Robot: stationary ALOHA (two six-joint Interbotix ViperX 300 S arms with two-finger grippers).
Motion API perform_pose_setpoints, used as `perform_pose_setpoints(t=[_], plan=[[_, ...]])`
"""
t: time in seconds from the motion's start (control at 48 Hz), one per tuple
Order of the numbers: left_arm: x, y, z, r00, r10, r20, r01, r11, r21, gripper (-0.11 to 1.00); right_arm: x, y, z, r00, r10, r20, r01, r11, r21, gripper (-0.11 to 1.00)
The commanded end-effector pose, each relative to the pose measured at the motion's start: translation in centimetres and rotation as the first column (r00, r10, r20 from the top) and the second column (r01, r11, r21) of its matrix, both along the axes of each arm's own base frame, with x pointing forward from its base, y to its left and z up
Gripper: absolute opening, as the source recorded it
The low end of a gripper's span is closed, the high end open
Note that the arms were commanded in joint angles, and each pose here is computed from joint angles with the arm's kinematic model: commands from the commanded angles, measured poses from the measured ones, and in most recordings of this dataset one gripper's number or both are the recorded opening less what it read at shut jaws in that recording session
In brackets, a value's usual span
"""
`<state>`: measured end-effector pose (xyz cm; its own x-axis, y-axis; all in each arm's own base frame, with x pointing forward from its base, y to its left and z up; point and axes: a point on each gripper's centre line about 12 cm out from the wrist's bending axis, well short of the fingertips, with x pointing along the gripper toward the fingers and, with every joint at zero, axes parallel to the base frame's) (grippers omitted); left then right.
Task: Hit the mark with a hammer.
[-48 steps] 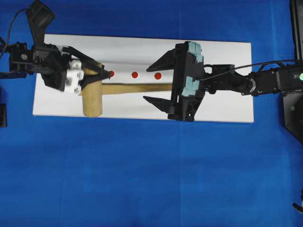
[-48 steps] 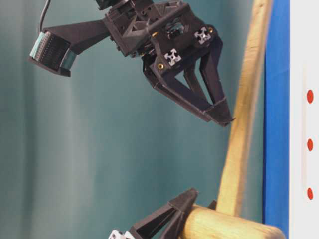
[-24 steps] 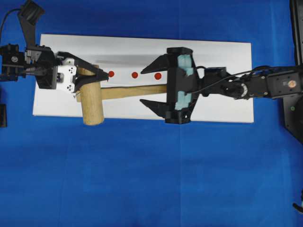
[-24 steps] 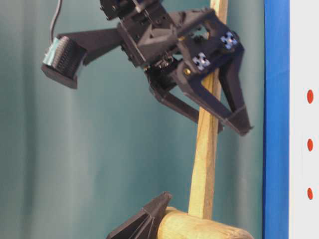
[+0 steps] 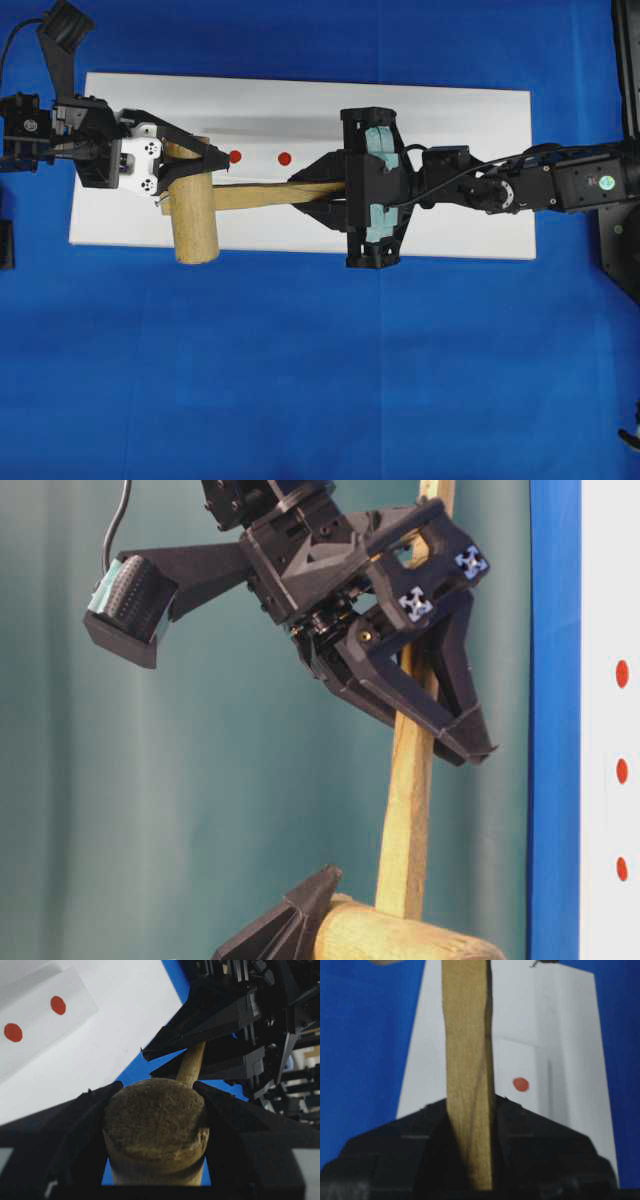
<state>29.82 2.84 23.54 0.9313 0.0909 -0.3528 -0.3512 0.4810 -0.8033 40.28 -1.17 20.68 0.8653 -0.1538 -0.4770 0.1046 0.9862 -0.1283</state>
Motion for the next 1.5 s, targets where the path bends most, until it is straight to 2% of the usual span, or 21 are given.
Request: perform_pose_setpoints(t=[0.0,0.396,0.521,0.584,0.834,1.251,1.48], plan=[[0.2,0.0,1.0,0.999,-0.001,0.032,0.001,1.000,0.004,0.45,0.3,-0.3,1.2,0.999,-0.011,0.034,0.011,1.000,0.003,0.08],[0.3,0.0,1.0,1.000,-0.004,0.031,0.004,1.000,0.013,0.47,0.3,-0.3,1.3,0.999,-0.011,0.037,0.011,1.000,0.005,0.08],[0.3,0.0,0.9,1.000,-0.006,0.029,0.006,1.000,0.019,0.79,0.4,-0.3,1.4,0.999,-0.016,0.040,0.016,1.000,0.010,0.08],[0.2,0.0,1.0,1.000,-0.008,0.029,0.007,1.000,0.021,0.88,0.3,-0.3,1.4,0.999,-0.018,0.040,0.017,1.000,0.016,0.08],[-0.6,-0.1,0.7,1.000,-0.010,0.008,0.009,1.000,0.023,0.83,-0.8,-0.3,2.2,0.998,-0.030,0.058,0.028,0.999,0.036,0.08],[-5.1,-0.4,1.4,0.997,-0.014,0.077,0.010,0.999,0.046,0.83,-6.6,-0.3,1.9,0.998,-0.046,0.047,0.042,0.995,0.089,0.08],[-6.8,-0.6,2.6,0.991,-0.037,0.129,0.022,0.992,0.121,0.83,-7.2,-0.2,1.9,0.998,-0.049,0.049,0.044,0.994,0.099,0.08]])
